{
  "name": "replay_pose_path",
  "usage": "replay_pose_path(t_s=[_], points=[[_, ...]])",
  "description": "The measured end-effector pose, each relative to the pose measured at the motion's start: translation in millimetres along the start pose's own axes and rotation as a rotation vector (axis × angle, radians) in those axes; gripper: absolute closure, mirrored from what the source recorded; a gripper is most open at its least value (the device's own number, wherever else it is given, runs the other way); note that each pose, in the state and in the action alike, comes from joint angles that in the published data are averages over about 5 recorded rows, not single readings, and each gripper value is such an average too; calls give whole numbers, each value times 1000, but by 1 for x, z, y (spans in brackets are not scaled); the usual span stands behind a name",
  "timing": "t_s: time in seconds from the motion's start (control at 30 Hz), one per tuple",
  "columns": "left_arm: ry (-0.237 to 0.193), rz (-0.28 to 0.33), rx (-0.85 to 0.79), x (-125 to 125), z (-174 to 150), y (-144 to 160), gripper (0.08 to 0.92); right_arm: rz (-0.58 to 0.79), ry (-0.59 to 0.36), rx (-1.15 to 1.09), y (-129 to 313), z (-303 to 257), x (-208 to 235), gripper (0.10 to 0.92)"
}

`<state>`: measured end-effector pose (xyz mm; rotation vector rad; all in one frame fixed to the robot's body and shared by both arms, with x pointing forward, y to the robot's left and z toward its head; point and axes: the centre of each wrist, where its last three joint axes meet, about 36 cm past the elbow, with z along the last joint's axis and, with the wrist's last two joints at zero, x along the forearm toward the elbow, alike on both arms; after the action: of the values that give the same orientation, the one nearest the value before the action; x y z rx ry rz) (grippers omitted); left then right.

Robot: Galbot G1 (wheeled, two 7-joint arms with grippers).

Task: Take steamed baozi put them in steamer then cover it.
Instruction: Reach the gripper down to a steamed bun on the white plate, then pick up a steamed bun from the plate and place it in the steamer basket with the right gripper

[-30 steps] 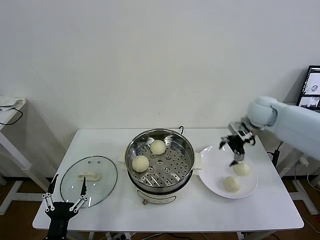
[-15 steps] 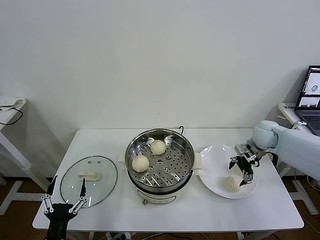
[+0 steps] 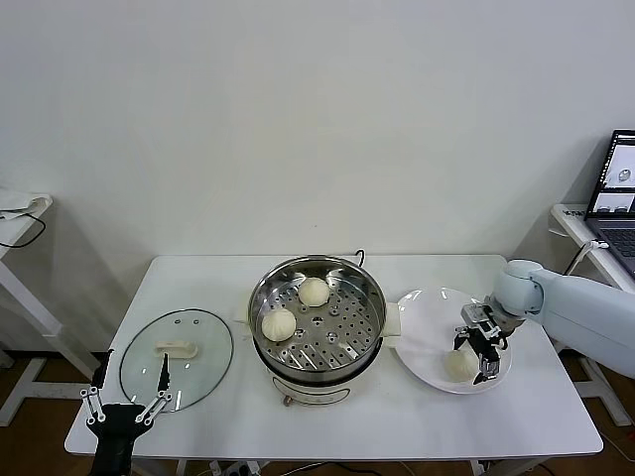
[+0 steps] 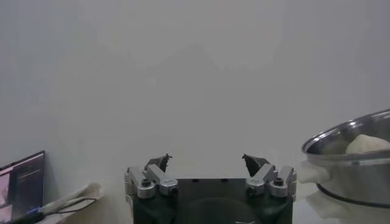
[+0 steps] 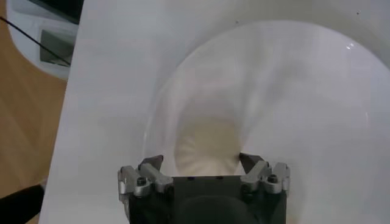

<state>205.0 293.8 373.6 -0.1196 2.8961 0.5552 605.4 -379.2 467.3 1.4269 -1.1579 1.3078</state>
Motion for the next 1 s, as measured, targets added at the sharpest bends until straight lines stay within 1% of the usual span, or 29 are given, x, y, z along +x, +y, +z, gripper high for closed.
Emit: replay_pose_path(t_s=[0.1, 0.17, 0.33, 0.47, 0.6, 0.73, 0.9, 1.0], points=[[-1, -1, 0, 0, 0, 0, 177, 6, 0, 0, 0, -1, -1, 350], [-2, -2, 1, -1, 0, 0, 177, 11, 0, 1, 0, -1, 0, 380], [-2, -2, 8, -1, 0, -1, 177, 20, -2, 8, 1, -2, 5, 402], [-4, -1, 11, -1, -1, -2, 177, 41, -6, 32, -4, -5, 21, 406], [-6, 3, 12, -2, -2, -2, 177, 90, -17, 111, -17, -16, 55, 409], [-6, 6, 15, -2, -2, -3, 177, 161, -37, 266, -37, -43, 103, 404], [-2, 10, 21, -1, -1, -5, 177, 251, -60, 524, -57, -100, 166, 403], [5, 13, 25, 0, 1, -7, 177, 290, -64, 687, -64, -143, 196, 401]])
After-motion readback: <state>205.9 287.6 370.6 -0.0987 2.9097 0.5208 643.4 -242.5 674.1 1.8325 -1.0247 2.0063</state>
